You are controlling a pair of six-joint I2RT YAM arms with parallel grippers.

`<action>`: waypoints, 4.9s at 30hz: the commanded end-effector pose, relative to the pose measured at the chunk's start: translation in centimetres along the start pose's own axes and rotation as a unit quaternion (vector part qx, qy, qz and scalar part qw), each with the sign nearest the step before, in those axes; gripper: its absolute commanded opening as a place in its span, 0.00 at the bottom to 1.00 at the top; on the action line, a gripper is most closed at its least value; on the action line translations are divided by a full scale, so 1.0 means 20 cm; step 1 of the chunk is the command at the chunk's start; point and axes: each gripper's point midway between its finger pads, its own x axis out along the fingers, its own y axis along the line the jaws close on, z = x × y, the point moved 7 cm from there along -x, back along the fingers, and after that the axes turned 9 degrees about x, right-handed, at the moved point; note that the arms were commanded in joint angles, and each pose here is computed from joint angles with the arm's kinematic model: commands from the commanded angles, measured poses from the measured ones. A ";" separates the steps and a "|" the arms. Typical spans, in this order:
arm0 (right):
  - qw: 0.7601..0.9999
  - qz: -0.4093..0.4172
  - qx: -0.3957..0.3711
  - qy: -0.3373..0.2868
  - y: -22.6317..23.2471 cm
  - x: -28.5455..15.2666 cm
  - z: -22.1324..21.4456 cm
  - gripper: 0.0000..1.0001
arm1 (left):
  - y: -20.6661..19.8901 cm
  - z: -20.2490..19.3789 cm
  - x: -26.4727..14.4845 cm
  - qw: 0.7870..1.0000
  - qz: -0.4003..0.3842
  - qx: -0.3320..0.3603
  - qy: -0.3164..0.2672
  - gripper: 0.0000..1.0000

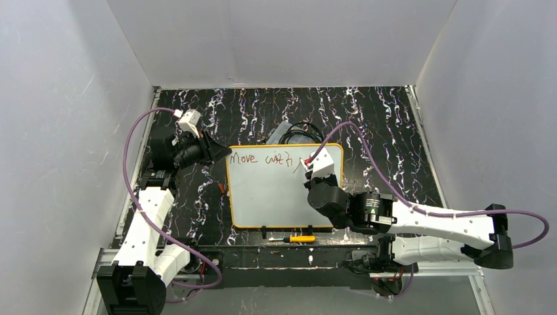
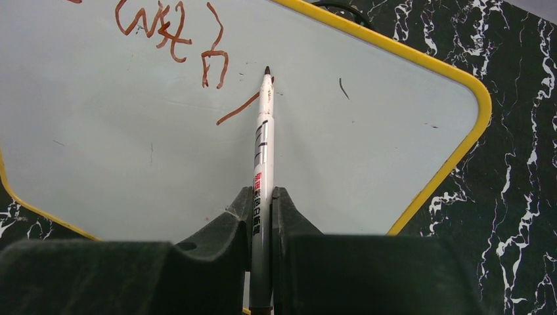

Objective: Write a sentence on the whiteboard

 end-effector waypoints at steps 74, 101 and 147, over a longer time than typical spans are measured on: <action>0.998 -0.017 0.056 -0.009 -0.10 -0.07 0.02 0.01 | -0.03 0.01 -0.02 1.000 -0.005 0.003 0.003 0.20; 1.000 -0.004 0.010 0.014 -0.05 -0.03 -0.02 0.01 | -0.02 0.01 -0.02 1.000 -0.008 0.002 0.005 0.20; 0.999 -0.039 0.009 -0.023 -0.08 -0.04 0.08 0.01 | -0.03 0.01 -0.01 1.000 -0.011 0.003 0.005 0.20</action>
